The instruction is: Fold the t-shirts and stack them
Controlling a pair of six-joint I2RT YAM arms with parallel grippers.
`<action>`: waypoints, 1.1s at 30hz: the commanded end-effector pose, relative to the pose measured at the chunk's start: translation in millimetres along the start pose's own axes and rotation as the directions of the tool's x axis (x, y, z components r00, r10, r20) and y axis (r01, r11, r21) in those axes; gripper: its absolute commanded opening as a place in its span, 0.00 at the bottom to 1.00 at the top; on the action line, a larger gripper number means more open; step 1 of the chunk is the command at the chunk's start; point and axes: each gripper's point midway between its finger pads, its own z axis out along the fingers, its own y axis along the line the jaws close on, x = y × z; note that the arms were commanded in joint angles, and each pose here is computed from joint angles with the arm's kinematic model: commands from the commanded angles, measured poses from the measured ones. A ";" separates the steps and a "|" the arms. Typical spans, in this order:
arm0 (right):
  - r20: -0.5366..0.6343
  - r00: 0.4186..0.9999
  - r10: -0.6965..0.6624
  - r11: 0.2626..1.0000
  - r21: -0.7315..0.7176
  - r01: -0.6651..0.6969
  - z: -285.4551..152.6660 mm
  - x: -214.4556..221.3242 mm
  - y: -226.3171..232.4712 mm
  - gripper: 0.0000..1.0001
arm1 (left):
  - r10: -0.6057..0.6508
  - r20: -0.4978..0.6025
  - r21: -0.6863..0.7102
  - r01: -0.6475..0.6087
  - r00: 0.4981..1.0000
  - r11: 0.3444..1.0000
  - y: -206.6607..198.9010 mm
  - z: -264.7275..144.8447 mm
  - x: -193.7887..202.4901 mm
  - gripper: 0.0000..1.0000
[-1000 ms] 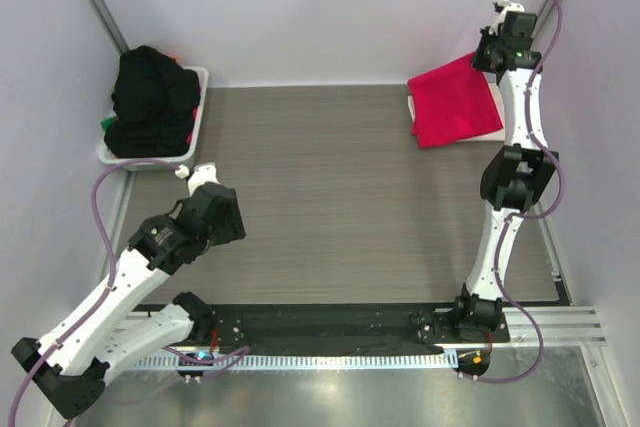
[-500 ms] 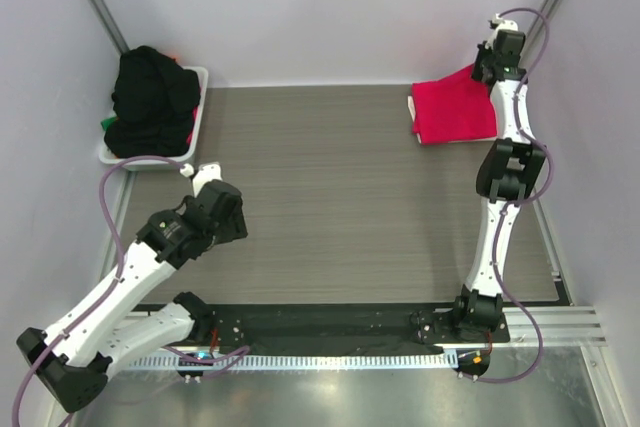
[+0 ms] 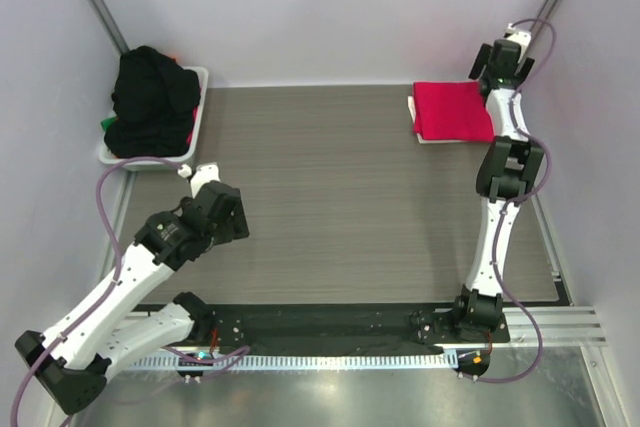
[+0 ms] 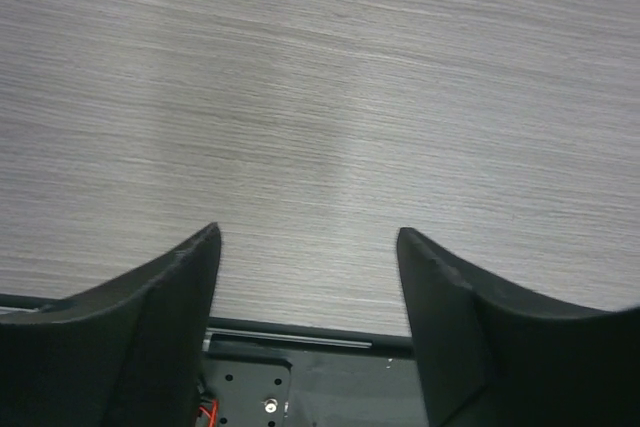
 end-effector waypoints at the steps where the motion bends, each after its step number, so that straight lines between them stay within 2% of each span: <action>1: 0.284 0.933 0.223 0.974 -0.026 -0.225 -92.0 -155.8 -13.0 1.00 | -0.042 0.053 0.007 0.042 0.998 0.999 3.5 -6.9 -9.7 0.74; 3: 0.280 0.921 0.271 0.962 -0.092 -0.255 -118.8 -172.6 -5.4 1.00 | -0.051 0.067 0.018 0.050 0.996 0.999 4.6 -10.2 -11.3 0.79; 4: 0.271 0.899 0.345 0.936 -0.173 -0.307 -151.2 -191.7 3.7 1.00 | -0.056 0.074 0.027 0.054 0.996 0.998 3.8 -10.5 -12.0 0.82; 6: 0.195 0.898 0.394 0.905 -0.252 -0.342 -181.7 -188.9 17.3 1.00 | -0.063 0.085 0.051 0.058 0.994 0.997 2.0 -14.1 -13.9 0.86; 7: 0.143 0.881 0.451 0.871 -0.284 -0.400 -207.4 -183.9 20.5 1.00 | -0.066 0.091 0.053 0.061 0.994 0.997 3.0 -15.3 -14.6 0.95; 9: 0.033 0.883 0.468 0.824 -0.378 -0.422 -244.6 -164.7 46.8 1.00 | -0.075 0.110 0.065 0.068 0.991 0.996 3.1 -17.5 -17.6 1.00; 10: -0.029 0.871 0.491 0.796 -0.391 -0.462 -271.9 -143.7 51.4 1.00 | -0.086 0.133 0.071 0.077 0.987 0.994 4.6 -19.3 -20.7 1.00; 12: -0.134 0.883 0.450 0.758 -0.466 -0.457 -311.0 -109.7 85.5 1.00 | -0.098 0.161 0.076 0.087 0.982 0.993 7.0 -21.4 -24.4 1.00; 13: -0.217 0.894 0.392 0.759 -0.472 -0.448 -328.4 -63.8 104.1 1.00 | -0.113 0.188 0.076 0.100 0.976 0.992 11.0 -24.7 -27.8 1.00; 14: -0.246 0.897 0.368 0.713 -0.544 -0.442 -373.2 -57.0 126.2 1.00 | -0.127 0.198 0.089 0.111 0.972 0.990 11.3 -27.0 -29.0 1.00; 15: -0.277 0.898 0.343 0.699 -0.564 -0.441 -392.8 -40.2 133.9 1.00 | -0.139 0.212 0.106 0.118 0.967 0.987 11.2 -29.3 -30.5 1.00; 16: -0.344 0.894 0.288 0.709 -0.550 -0.441 -402.8 4.7 138.9 1.00 | -0.145 0.206 0.123 0.122 0.968 0.985 9.8 -27.9 -26.6 1.00; 17: -0.411 0.880 0.238 0.629 -0.625 -0.462 -447.2 18.9 157.9 1.00 | -0.171 0.234 0.164 0.135 0.957 0.977 8.2 -33.6 -31.1 1.00; 18: -0.454 0.868 0.201 0.604 -0.640 -0.475 -461.1 37.0 162.3 1.00 | -0.177 0.242 0.176 0.136 0.954 0.975 8.5 -34.6 -30.8 1.00; 19: -0.512 0.847 0.142 0.603 -0.634 -0.484 -470.5 75.5 163.1 0.99 | -0.183 0.251 0.179 0.141 0.950 0.974 10.1 -35.4 -31.2 1.00; 21: -0.595 0.800 0.070 0.555 -0.643 -0.527 -502.1 107.0 166.4 1.00 | -0.200 0.273 0.192 0.150 0.941 0.970 13.4 -40.7 -34.1 1.00; 22: -0.646 0.763 0.027 0.575 -0.615 -0.540 -509.0 140.4 160.1 1.00 | -0.202 0.279 0.190 0.153 0.939 0.970 15.1 -41.0 -34.0 1.00; 24: -0.685 0.727 -0.050 0.566 -0.619 -0.544 -533.2 177.3 151.0 0.99 | -0.218 0.290 0.189 0.167 0.932 0.968 18.5 -42.9 -35.0 1.00; 26: -0.701 0.710 -0.069 0.586 -0.605 -0.539 -543.4 197.2 138.1 1.00 | -0.221 0.294 0.180 0.173 0.930 0.968 20.8 -42.7 -35.0 1.00; 28: -0.708 0.704 -0.055 0.574 -0.599 -0.558 -555.7 209.1 121.0 1.00 | -0.218 0.292 0.173 0.173 0.931 0.970 21.3 -41.7 -34.4 1.00; 30: -0.701 0.713 -0.027 0.542 -0.609 -0.579 -564.9 209.8 107.5 1.00 | -0.213 0.288 0.166 0.170 0.934 0.971 21.0 -40.9 -34.6 1.00; 33: -0.689 0.724 -0.007 0.544 -0.611 -0.576 -568.6 209.7 94.4 1.00 | -0.206 0.279 0.151 0.169 0.938 0.974 21.2 -38.7 -33.4 1.00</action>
